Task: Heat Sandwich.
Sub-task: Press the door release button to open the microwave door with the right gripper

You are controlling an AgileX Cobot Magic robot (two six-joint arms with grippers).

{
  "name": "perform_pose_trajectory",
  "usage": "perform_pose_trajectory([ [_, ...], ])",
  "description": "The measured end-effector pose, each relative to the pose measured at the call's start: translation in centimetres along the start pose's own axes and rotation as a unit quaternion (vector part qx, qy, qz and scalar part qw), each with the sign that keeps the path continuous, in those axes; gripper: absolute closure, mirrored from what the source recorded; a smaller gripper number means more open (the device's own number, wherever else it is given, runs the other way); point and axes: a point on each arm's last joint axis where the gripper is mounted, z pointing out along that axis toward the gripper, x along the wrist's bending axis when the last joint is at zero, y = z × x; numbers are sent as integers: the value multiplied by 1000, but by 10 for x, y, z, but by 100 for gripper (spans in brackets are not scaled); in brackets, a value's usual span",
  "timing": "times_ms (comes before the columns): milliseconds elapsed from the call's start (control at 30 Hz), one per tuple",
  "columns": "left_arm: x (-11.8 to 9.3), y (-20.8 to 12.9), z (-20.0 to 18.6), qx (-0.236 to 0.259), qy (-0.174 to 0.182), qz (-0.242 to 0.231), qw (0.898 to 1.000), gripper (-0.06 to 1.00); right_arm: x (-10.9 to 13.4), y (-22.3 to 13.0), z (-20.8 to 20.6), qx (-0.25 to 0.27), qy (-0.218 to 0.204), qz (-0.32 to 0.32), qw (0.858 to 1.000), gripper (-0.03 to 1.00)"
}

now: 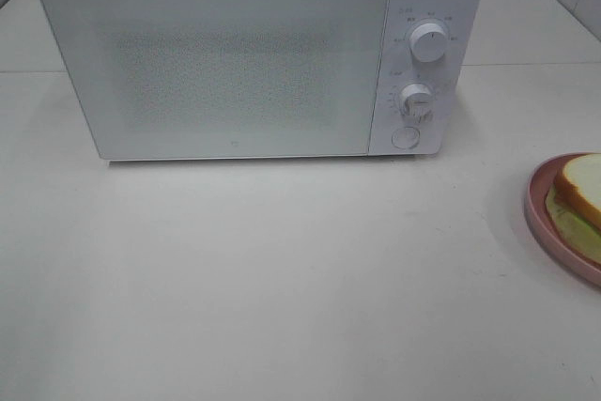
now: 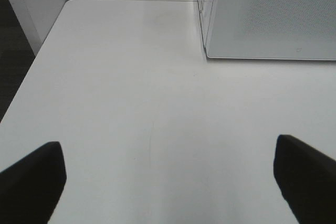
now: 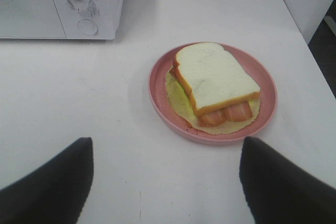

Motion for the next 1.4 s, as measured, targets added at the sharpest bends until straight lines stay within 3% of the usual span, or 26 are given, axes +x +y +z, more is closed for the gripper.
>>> perform_pose_trajectory([
  [667, 0, 0, 0, 0, 0, 0, 1000, -5, 0, 1, -2, -3, 0, 0, 1000, 22],
  [1400, 0, 0, 0, 0, 0, 0, 1000, -5, 4, 53, 39, 13, 4, -8, 1000, 22],
])
